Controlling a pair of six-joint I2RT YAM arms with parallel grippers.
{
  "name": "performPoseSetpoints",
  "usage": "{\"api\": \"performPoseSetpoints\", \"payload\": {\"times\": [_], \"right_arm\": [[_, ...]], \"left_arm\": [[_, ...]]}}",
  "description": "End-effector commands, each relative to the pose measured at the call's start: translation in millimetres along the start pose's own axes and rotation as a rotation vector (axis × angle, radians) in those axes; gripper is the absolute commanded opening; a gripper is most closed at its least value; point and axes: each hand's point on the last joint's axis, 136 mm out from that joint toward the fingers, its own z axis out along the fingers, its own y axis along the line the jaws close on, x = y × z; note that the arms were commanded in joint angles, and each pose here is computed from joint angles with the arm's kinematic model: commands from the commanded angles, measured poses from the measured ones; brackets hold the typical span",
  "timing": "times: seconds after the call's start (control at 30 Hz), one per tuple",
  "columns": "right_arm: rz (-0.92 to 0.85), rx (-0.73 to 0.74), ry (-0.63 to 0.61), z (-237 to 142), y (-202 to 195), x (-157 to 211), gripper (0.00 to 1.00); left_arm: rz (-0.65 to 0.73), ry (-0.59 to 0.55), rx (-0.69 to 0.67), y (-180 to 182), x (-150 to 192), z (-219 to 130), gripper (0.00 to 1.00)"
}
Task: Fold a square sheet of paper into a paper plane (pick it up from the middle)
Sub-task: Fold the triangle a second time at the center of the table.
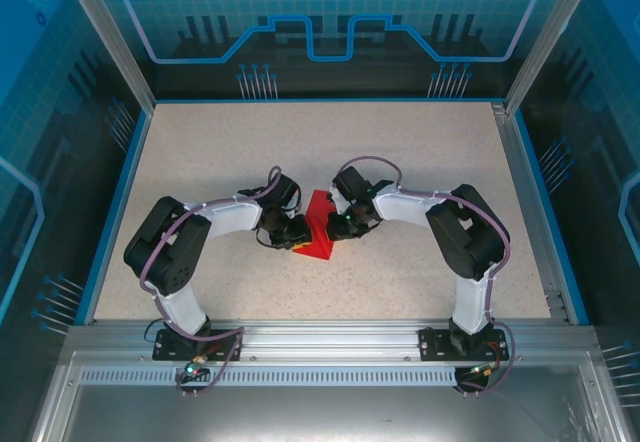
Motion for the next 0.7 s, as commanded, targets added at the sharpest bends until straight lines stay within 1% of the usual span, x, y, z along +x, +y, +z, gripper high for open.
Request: {"api": "performPoseSetpoints", "payload": {"times": [0.0,0.13,0.3,0.37,0.5,0.67], "right_arm": [[0.012,0.04,0.029,2.4,-14.5,2.1,0.13],[0.012,0.041,0.031,3.8,-15.4,2.4,0.13],[0.018,0.043,0.037,6.8,-17.2,4.0,0.13],[0.019,0.047,0.039,7.0,-18.1,4.6,0.13],[0.023,0.037,0.042,9.4,-17.0,4.8,0.13],[0.023,0.038,0.041,9.7,-17.2,3.9,0.13]], "left_arm": [[0.014,-0.04,0.01,-5.2,-6.3,-12.9,0.19],[0.004,-0.084,0.079,-19.4,-13.6,-29.9,0.19],[-0.074,-0.128,0.274,-39.6,-32.1,-52.5,0.19],[-0.1,-0.127,0.347,-48.0,-40.2,-56.2,0.18],[-0.135,-0.097,0.437,-63.6,-49.1,-49.5,0.14],[-0.175,-0.073,0.465,-63.5,-55.1,-33.9,0.11]]}}
